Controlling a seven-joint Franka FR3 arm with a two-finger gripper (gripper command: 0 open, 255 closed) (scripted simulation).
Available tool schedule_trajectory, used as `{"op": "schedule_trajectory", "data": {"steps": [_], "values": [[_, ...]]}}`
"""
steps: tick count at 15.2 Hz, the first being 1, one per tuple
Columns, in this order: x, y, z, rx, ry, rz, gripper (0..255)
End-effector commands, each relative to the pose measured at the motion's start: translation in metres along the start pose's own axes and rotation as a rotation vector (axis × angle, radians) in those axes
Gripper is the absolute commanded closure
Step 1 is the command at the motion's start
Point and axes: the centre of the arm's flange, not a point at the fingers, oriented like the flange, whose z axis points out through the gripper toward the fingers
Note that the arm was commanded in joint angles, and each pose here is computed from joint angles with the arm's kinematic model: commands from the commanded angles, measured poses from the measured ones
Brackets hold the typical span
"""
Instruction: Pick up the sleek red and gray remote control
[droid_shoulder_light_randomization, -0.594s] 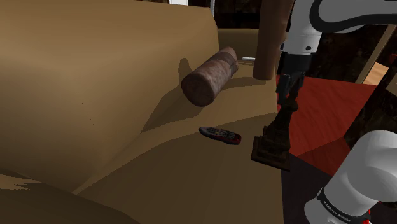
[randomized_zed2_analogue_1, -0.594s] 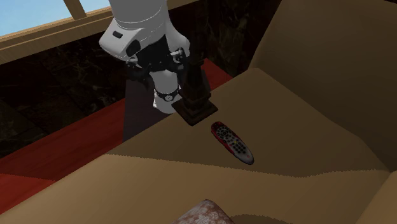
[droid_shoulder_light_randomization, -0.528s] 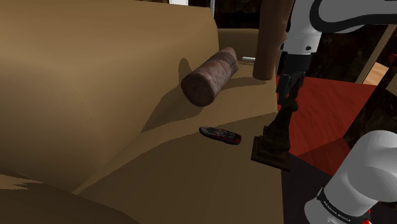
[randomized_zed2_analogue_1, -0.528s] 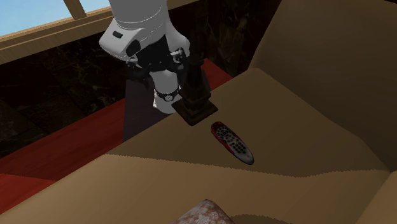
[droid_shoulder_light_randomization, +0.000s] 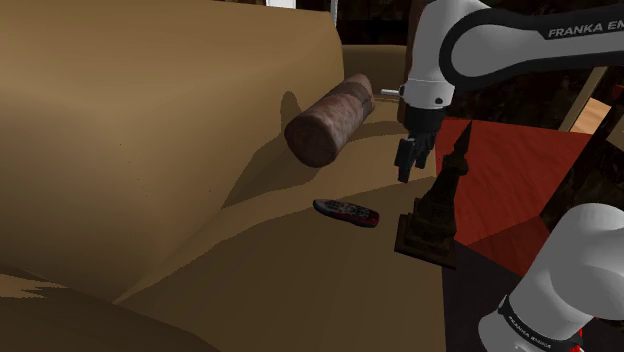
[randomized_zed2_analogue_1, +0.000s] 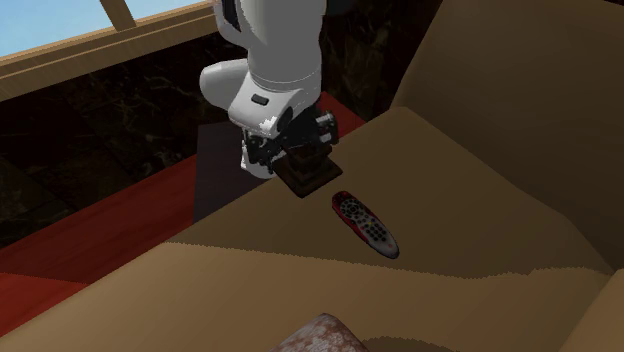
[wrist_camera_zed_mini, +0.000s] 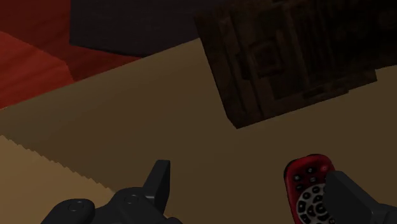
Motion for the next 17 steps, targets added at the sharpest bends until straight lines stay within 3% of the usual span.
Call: {"op": "schedule_trajectory", "data": {"steps": [1,11,17], "values": [[0.017,-0.022,0.009,-0.017,0.017,-0.037,0],[0.082,-0.120,0.063,-0.103,0.084,-0.208,0],[0.084,-0.120,0.095,-0.103,0.084,-0.208,0]]}}
